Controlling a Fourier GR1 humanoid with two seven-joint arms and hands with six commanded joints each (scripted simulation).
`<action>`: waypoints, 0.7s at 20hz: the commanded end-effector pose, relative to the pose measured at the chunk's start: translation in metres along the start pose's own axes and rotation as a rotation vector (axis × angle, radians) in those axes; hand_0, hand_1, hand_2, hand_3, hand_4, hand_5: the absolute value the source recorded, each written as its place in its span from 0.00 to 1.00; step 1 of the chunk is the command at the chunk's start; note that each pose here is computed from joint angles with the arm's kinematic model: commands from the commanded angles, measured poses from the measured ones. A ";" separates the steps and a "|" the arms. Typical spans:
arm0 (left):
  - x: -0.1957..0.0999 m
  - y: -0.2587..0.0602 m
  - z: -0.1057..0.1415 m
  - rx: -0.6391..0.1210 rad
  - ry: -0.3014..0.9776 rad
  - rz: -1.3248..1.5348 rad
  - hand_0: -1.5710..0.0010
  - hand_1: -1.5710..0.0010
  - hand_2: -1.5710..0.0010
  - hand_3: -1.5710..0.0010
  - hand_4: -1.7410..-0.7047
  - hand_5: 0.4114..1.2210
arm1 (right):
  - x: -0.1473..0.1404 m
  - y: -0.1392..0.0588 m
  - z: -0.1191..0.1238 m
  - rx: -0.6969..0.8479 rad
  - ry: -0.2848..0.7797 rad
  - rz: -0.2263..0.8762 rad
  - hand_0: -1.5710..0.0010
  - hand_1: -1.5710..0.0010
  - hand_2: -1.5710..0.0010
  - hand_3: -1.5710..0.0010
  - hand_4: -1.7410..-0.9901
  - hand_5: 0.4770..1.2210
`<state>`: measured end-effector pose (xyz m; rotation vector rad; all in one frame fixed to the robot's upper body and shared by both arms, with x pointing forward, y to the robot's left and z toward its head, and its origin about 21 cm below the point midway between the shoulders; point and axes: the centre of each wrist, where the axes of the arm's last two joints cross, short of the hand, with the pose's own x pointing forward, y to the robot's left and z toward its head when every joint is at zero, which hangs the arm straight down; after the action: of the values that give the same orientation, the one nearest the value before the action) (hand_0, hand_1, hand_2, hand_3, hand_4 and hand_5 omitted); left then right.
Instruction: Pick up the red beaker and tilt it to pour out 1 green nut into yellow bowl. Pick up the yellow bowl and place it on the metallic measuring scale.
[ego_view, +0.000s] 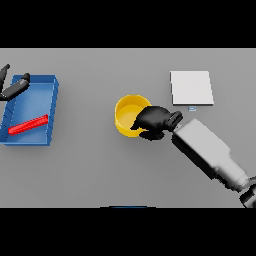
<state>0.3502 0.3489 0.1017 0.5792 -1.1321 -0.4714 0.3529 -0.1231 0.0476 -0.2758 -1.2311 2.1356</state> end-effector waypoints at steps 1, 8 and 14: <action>0.000 -0.002 0.000 0.002 0.005 -0.006 1.00 1.00 1.00 1.00 0.92 0.37 | -0.001 -0.001 0.001 0.007 0.002 -0.003 0.19 0.19 0.24 0.35 0.14 0.91; 0.005 -0.003 -0.001 -0.001 0.003 -0.009 1.00 1.00 1.00 1.00 0.93 0.36 | 0.000 -0.008 0.007 -0.008 0.008 -0.014 0.04 0.04 0.12 0.24 0.03 0.98; 0.006 0.000 -0.001 -0.003 -0.019 -0.002 1.00 1.00 1.00 1.00 0.93 0.36 | -0.005 -0.034 0.037 -0.028 0.061 -0.009 0.01 0.01 0.05 0.27 0.01 0.99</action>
<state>0.3535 0.3455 0.1054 0.5754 -1.1479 -0.4807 0.3537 -0.1403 0.0954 -0.3452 -1.2249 2.0879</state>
